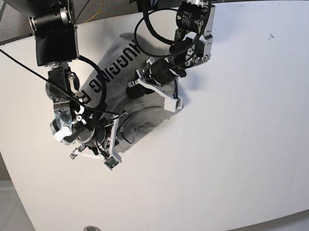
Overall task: Fold the T-shirt properly
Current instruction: 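Pull the bundle edges apart with both grippers to flatten it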
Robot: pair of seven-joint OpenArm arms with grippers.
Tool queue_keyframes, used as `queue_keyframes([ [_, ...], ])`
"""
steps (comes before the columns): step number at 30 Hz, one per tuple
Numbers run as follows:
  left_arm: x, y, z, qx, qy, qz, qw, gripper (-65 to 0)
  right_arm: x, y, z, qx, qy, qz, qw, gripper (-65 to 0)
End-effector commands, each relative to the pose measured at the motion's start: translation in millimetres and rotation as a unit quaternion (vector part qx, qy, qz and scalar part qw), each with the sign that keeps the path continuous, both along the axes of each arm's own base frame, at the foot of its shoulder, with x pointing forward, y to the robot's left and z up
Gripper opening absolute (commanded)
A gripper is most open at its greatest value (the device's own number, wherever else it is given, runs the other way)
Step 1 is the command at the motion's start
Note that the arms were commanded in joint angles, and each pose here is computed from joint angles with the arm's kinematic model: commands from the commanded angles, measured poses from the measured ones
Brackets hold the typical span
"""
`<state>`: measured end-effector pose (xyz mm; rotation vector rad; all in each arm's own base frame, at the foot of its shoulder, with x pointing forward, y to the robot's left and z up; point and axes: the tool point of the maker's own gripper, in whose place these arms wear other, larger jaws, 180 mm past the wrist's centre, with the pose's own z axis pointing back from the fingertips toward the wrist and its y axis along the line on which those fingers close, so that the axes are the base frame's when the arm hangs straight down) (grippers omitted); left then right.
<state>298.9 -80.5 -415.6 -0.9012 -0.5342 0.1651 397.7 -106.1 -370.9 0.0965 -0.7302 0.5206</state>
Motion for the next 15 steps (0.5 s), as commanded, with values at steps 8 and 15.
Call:
queue_keyframes([
  [8, -5.4, 15.6, -31.0, 0.025, 0.032, 0.015, 0.999, -63.1, 7.4, 5.2, -17.0, 0.032, 0.002, -0.003, 0.9995, -64.4],
  [15, -4.3, 26.7, -34.5, 0.036, 0.031, 0.018, 0.999, -63.1, 2.5, -5.3, -36.2, 0.034, 0.019, -0.009, 0.9992, -64.4],
])
